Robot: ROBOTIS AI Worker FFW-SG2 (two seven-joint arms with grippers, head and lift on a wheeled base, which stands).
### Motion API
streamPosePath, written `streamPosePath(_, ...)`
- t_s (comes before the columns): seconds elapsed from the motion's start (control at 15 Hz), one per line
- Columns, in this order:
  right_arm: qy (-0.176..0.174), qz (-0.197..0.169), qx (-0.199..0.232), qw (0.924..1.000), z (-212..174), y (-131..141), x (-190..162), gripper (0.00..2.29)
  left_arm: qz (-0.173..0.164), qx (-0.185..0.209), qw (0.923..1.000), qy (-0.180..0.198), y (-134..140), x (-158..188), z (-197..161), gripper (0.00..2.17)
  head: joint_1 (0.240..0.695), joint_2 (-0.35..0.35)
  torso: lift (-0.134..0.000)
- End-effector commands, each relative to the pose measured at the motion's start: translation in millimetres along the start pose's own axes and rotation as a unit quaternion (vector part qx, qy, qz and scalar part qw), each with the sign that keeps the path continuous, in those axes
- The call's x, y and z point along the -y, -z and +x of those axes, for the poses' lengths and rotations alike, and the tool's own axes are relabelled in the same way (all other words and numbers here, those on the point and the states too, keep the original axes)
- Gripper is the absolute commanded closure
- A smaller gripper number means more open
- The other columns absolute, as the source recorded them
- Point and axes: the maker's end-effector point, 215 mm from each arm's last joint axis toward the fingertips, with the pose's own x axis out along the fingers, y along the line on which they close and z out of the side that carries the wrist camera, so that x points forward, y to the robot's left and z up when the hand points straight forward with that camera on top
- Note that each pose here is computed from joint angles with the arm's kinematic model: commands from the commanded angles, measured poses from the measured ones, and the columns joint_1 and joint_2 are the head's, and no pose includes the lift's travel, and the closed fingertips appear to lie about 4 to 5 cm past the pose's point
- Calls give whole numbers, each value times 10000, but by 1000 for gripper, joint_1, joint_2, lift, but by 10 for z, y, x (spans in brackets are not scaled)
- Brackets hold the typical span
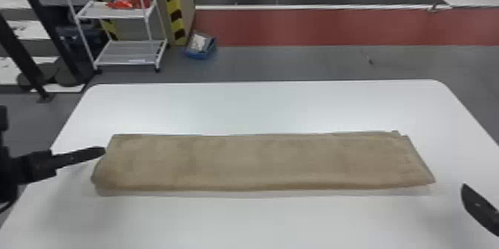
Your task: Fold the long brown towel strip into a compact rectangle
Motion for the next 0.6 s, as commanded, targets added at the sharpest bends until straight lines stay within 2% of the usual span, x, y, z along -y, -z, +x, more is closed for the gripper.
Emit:
streamPosePath(0.0,1,-49,37,10000,-1,-14,9,130,55,-210,9997,-147,133,-68,59,164,695,13,-125)
streamPosePath(0.27,9,-61,43,10000,-6,-17,26,130,98,-427,9990,-105,279,-47,161,181,695,7,-125)
streamPosePath(0.33,16,-62,42,10000,-10,-17,33,130,96,-426,9990,-5,275,-7,157,313,695,5,-125)
streamPosePath(0.4,24,-64,42,10000,-14,-18,41,130,74,-420,9990,141,272,52,147,562,695,0,-125)
streamPosePath(0.53,26,-54,38,10000,-11,-10,44,130,58,-363,9984,421,234,208,104,1430,695,-18,-125)
